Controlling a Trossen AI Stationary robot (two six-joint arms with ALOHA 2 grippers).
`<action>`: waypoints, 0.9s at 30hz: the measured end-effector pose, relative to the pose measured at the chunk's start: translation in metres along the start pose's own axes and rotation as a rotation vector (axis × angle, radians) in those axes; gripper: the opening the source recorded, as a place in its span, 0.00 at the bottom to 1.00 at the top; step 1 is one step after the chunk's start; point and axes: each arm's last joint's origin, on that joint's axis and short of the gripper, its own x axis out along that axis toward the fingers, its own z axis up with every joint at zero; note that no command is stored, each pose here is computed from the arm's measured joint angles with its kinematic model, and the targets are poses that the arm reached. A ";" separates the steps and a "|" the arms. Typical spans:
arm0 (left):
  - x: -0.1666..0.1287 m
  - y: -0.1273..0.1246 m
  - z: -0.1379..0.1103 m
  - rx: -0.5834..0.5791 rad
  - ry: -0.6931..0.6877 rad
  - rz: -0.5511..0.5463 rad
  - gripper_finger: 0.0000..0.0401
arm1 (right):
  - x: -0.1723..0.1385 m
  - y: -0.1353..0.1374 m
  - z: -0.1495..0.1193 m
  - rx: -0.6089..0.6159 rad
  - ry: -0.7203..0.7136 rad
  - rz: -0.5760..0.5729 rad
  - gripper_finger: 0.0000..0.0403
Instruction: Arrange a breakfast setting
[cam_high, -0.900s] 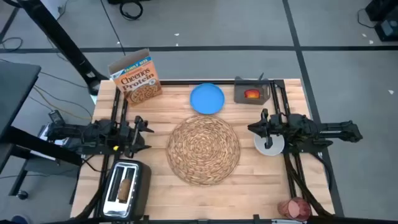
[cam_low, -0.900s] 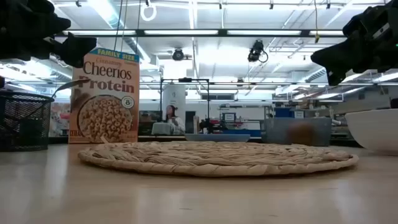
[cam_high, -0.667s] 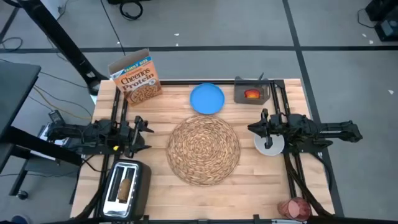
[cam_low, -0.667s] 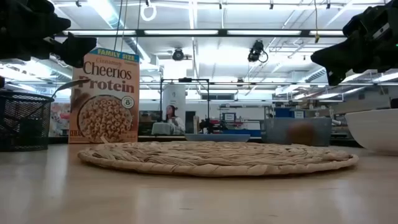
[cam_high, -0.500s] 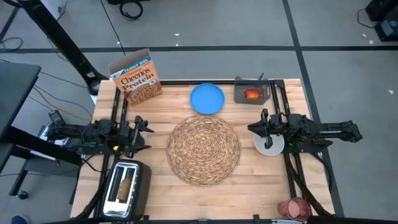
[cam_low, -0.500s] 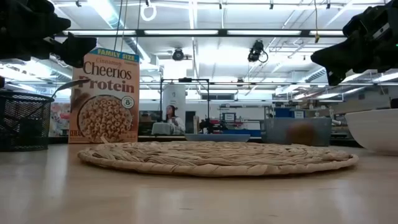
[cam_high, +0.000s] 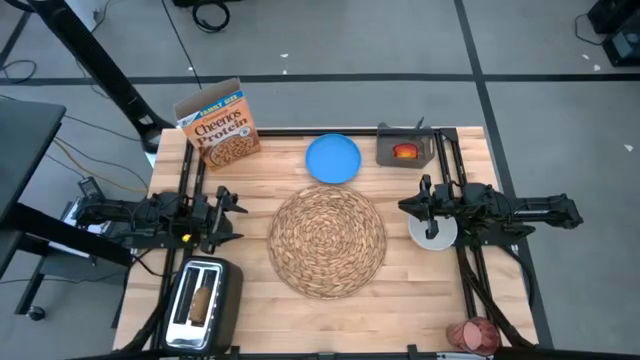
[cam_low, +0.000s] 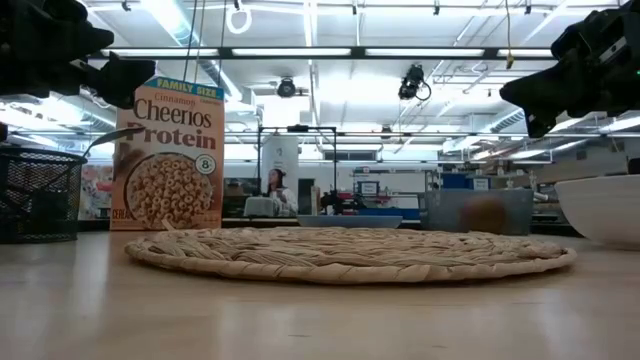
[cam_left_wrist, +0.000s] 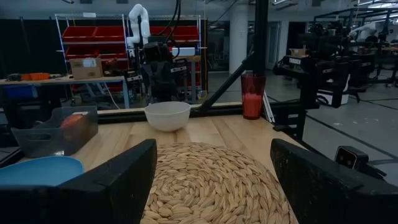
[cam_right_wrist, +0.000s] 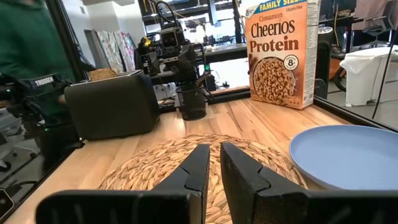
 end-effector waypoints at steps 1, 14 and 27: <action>0.000 0.000 0.000 0.000 0.000 0.000 0.79 | 0.000 0.000 0.000 0.000 -0.001 0.001 0.12; 0.000 0.000 0.000 0.000 0.001 0.000 0.79 | 0.000 0.000 0.000 0.000 0.000 0.000 0.12; 0.000 0.004 0.014 -0.551 -0.175 0.115 0.79 | 0.000 0.000 0.000 0.000 -0.001 0.001 0.12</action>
